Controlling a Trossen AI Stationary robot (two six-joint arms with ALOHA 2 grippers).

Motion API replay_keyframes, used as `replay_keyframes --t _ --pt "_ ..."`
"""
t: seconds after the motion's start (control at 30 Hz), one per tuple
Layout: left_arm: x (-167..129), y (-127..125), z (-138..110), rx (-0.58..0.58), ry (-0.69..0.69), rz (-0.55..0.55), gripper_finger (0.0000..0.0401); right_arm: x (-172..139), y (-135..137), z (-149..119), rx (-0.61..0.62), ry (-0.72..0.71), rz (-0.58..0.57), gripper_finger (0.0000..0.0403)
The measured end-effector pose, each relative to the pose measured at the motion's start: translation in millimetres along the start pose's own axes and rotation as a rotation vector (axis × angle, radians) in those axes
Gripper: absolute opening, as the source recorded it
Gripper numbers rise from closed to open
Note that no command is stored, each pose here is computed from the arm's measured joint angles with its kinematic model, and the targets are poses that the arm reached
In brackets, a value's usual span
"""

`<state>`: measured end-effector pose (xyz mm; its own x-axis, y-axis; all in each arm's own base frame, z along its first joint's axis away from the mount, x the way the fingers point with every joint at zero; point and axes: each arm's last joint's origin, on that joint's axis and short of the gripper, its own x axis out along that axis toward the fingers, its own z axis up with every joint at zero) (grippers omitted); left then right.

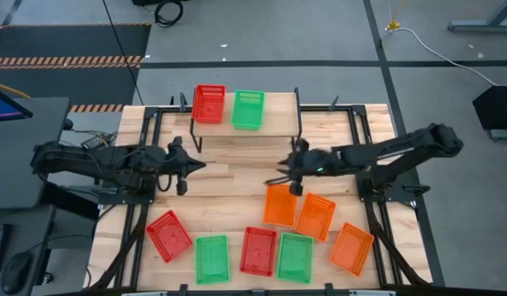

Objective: Stack baskets on shelf by color
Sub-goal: Put the left orange basket on the shelf

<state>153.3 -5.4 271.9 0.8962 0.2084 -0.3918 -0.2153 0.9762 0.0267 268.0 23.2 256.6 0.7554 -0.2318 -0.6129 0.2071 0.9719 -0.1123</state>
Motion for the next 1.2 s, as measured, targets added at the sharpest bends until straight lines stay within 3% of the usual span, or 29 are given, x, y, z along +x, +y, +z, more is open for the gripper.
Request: replay_keyframes --t 0.13,0.23,0.43,0.77,0.93,1.1,1.2 --pt "1.8 1.1 -16.5 -0.016 -0.045 -0.004 0.0018 5.4 17.2 13.5 0.004 0.226 0.073 0.0112" --pt "3.8 1.6 -27.5 -0.014 -0.047 -0.004 0.0016 3.5 30.6 32.1 0.037 0.26 0.116 0.0112" --pt "2.0 -1.2 -37.7 -0.001 -0.056 -0.033 0.0015 9.1 44.2 42.4 -0.033 0.403 0.059 0.0112" --pt "6.3 -11.6 -57.3 0.032 -0.019 -0.097 0.0017 55.3 26.6 11.9 -0.077 0.72 -0.072 0.0137" --pt "5.9 -16.3 -60.5 0.029 -0.02 -0.13 0.0014 77.9 17.0 12.6 -0.027 0.713 0.066 0.017" --pt "4.0 -21.1 -61.3 0.04 -0.019 -0.164 0.0016 91.1 5.3 8.6 -0.012 0.738 0.059 0.0185" --pt "3.1 -23.0 -61.8 0.037 -0.017 -0.178 0.0019 99.7 2.6 3.7 0.026 0.778 0.118 0.0186"
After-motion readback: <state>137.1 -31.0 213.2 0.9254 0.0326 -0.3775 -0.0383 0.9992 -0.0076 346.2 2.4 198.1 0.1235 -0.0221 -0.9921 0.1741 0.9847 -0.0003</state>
